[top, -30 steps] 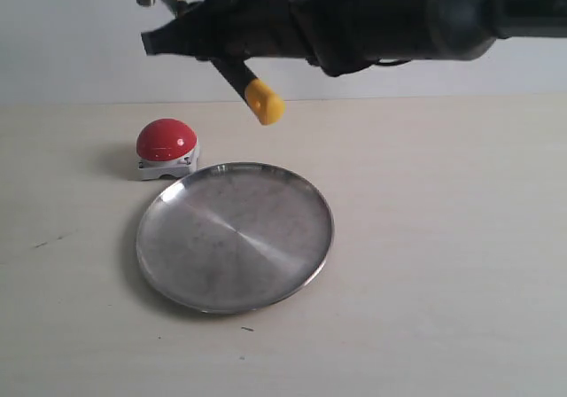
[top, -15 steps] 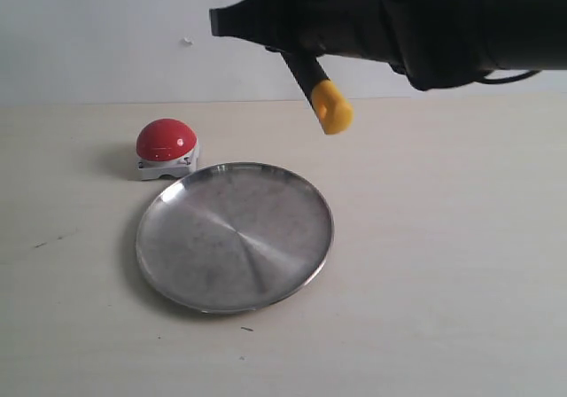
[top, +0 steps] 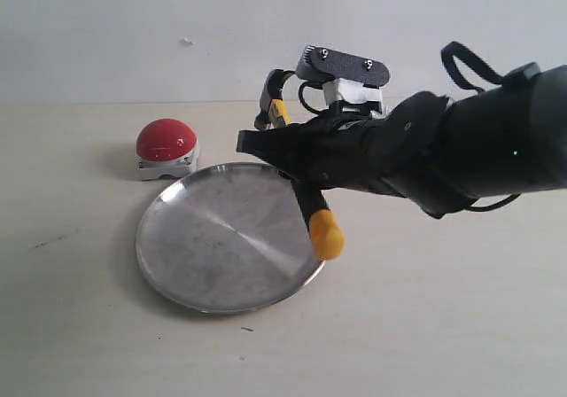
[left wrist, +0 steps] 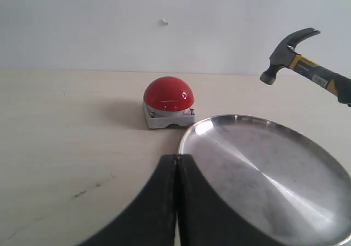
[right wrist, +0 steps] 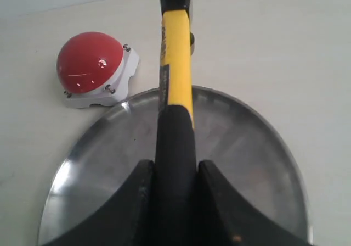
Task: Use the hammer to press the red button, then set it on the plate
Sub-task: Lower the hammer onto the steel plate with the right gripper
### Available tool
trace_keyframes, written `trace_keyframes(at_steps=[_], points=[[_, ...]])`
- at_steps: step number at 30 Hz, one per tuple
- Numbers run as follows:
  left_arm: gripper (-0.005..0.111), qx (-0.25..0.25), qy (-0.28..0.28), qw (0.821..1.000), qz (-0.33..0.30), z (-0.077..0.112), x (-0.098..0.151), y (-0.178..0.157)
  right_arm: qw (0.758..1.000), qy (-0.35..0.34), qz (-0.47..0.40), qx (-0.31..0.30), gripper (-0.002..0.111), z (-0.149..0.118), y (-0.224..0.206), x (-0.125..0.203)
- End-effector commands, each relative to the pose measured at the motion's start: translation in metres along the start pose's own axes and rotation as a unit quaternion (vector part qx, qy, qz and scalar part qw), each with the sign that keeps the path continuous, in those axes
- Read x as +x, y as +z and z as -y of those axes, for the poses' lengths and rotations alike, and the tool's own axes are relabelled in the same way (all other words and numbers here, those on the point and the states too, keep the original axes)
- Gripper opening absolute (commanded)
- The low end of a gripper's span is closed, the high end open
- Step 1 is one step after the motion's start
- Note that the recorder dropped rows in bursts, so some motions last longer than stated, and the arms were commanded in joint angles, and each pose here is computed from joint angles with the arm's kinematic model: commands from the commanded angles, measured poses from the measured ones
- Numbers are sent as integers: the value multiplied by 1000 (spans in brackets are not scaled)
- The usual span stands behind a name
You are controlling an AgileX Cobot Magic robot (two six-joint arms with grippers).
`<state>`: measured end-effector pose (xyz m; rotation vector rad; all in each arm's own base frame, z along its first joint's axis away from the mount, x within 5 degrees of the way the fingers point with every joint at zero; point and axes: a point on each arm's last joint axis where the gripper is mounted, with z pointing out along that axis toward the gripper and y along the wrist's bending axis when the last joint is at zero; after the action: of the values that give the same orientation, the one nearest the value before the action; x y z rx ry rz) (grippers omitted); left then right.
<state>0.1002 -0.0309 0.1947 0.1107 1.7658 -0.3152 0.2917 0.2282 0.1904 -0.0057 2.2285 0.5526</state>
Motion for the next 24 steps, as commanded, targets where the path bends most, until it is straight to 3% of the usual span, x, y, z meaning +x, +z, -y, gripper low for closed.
trace_keyframes(at_steps=[1,5,10,18,24], points=[[0,-1,1,1000,3,0,0,-1,993,-10,121,2,0,-19,-13,2],[0,-1,1,1000,3,0,0,-1,983,19,184,-10,0,-34,-26,18],[0,-1,1,1000,3,0,0,-1,978,103,175,-48,0,-43,-18,34],[0,-1,3,1000,3,0,0,-1,946,240,177,-123,0,-36,24,72],[0,-1,3,1000,3,0,0,-1,934,267,190,-145,0,-24,45,90]])
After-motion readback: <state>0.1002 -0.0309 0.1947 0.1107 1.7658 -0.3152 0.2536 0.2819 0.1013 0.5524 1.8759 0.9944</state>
